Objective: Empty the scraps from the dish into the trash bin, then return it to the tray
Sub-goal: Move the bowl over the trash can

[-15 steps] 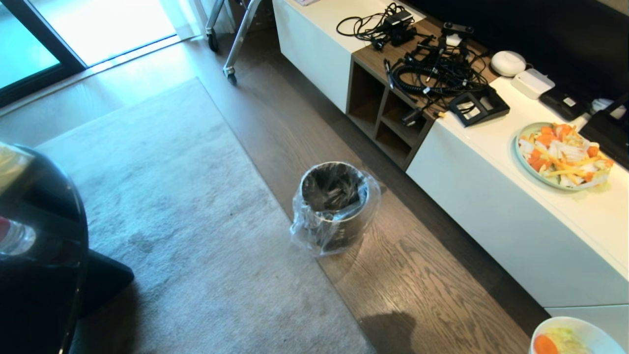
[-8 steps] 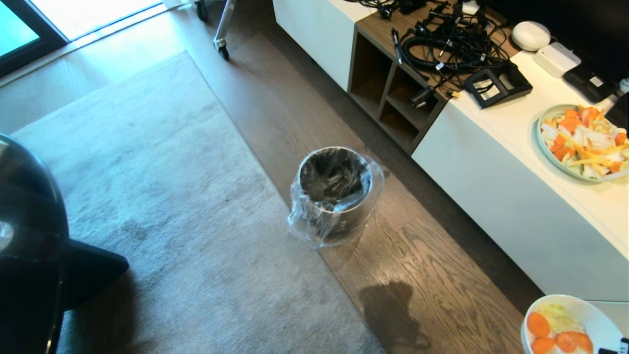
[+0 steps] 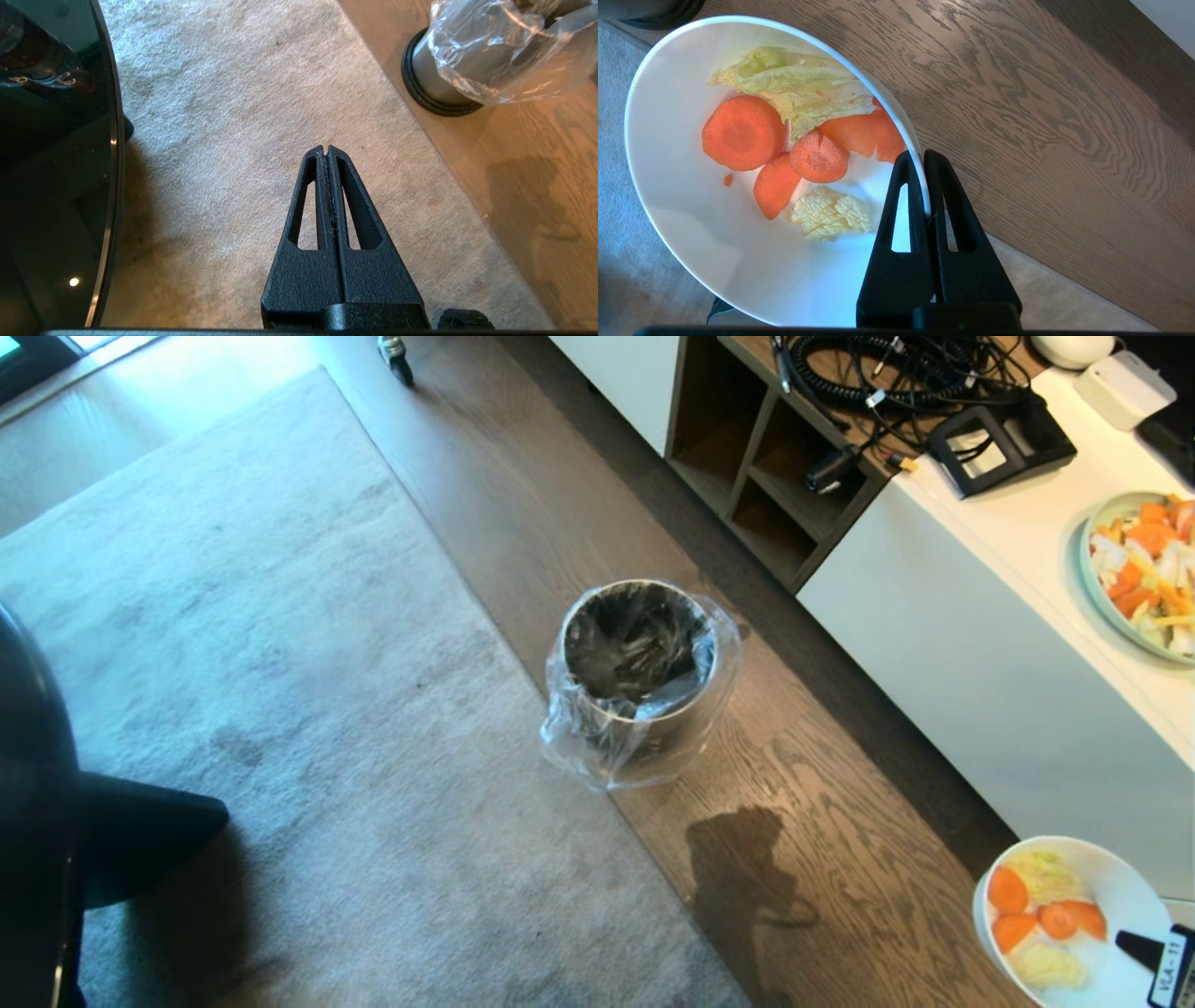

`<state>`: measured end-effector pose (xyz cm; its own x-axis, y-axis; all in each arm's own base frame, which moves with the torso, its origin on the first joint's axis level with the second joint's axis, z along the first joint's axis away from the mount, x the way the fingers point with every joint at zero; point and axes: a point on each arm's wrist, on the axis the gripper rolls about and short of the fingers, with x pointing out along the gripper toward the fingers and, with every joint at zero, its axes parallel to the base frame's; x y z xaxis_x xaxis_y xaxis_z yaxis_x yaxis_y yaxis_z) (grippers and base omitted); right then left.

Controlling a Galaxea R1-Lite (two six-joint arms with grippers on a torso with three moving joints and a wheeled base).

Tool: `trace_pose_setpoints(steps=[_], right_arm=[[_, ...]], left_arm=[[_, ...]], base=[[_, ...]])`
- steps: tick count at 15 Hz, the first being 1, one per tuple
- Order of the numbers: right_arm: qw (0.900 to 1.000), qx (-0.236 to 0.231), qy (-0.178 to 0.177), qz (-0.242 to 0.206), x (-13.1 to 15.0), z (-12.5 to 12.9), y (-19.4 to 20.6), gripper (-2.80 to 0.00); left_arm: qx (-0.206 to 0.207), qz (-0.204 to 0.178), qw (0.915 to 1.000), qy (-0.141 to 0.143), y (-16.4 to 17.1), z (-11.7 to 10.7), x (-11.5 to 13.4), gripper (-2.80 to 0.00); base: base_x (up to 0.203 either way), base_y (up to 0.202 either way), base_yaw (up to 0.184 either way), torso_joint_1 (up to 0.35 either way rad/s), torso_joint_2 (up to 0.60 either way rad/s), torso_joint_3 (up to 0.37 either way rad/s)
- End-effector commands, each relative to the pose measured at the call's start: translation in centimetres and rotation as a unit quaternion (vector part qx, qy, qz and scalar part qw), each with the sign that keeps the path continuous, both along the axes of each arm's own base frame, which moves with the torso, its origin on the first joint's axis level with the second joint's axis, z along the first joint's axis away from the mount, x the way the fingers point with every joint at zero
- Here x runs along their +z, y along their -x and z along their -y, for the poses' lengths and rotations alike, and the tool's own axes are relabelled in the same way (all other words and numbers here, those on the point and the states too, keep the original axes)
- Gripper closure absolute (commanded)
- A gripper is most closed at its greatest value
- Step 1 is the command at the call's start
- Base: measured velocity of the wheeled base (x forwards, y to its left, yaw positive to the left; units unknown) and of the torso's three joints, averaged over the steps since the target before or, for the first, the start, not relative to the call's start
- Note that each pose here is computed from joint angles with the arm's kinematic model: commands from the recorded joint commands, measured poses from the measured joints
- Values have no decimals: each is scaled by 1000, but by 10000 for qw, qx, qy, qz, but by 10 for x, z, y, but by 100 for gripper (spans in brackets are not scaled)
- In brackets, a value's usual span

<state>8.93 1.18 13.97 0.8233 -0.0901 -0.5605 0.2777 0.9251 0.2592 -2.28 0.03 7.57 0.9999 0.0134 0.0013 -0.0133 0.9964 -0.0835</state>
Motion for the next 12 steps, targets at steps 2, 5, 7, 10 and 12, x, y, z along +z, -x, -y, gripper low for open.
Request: trace_pose_setpoints(steps=[2,5,7,10,12], right_arm=[[10000,49,49,11,0,0,-1,0],[9999,48,23,146,2,0,-2,0],[9998,62,14,172,3,-1,-2,0],[9998,55,16,181,3,-1,-2,0],[9998,94,62,175,3,-1,-2,0]], left_arm=[[2,1,10000,4,0,0,0,0],[2,1,10000,4,0,0,0,0],[2,1,10000,4,0,0,0,0],[2,1,10000,4,0,0,0,0],[2,1,10000,4,0,0,0,0]], base=[[0,0,0,0,6,-196],[0,0,0,4,2,-199],[0,0,0,3,2,-193],[0,0,0,3,7,-194],[0,0,0,1,4,-148]])
